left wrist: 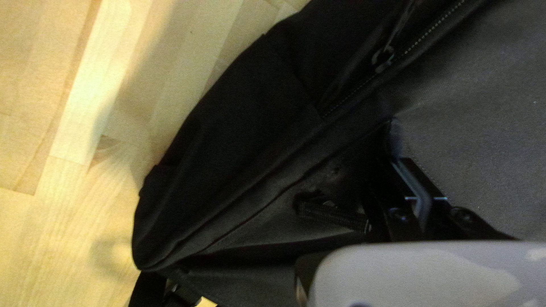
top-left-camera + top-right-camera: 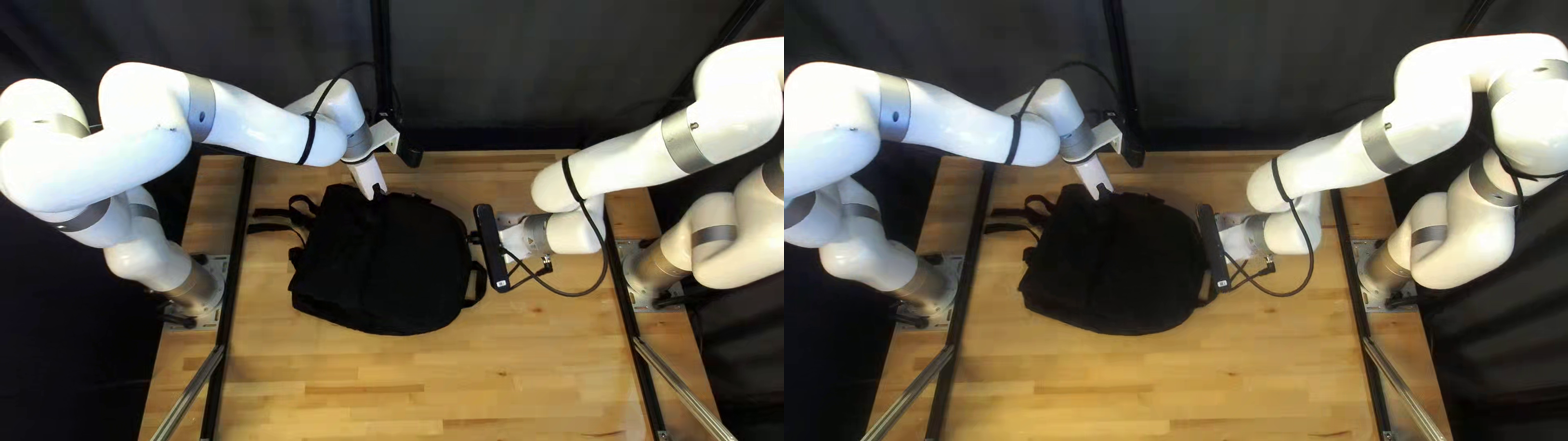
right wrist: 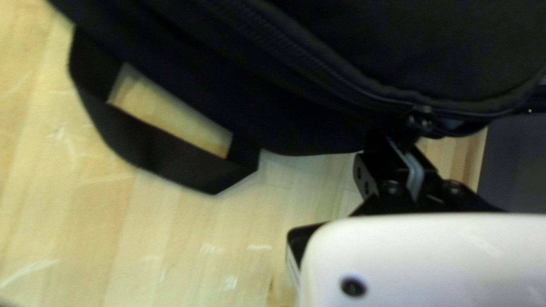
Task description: Remove a lunch box from a kids backpack
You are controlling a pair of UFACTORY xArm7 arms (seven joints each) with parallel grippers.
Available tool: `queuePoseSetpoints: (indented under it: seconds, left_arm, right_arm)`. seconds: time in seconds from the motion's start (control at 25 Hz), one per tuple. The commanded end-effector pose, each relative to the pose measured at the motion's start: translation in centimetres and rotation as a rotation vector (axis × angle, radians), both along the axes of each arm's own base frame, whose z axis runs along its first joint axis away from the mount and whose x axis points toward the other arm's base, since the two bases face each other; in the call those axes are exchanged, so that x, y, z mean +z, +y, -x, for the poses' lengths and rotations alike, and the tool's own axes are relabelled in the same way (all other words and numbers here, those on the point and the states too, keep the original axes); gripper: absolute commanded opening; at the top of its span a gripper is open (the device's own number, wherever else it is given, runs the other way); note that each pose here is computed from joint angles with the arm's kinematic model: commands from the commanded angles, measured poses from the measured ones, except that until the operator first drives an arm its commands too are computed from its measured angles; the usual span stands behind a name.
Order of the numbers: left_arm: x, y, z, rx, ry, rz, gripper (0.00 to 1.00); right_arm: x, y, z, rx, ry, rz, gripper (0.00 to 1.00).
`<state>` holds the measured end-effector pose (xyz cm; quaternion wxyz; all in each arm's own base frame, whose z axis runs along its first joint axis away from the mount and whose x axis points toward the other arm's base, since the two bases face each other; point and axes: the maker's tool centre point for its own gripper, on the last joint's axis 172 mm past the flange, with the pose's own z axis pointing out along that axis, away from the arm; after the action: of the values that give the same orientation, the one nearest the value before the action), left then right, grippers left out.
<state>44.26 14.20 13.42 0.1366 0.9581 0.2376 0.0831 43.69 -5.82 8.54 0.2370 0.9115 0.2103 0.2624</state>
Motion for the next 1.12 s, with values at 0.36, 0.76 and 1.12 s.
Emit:
queuePoseSetpoints:
  seconds: [0.36, 0.76, 1.12]
  left_arm:
    - [0.0, -0.1, -0.4, 0.0, -0.001, 0.001, 0.0]
    - [0.1, -0.1, -0.7, -0.002, 0.001, 0.001, 0.0]
    - [0.0, -0.1, -0.8, -0.002, 0.003, 0.001, 0.0]
  right_arm:
    - [0.0, 2.5, 0.0, 0.022, 0.019, -0.003, 0.0]
    - [-0.4, 4.2, -0.2, 0.038, 0.026, -0.013, 0.0]
    - [-0.1, 6.0, -0.5, 0.056, 0.032, -0.019, 0.0]
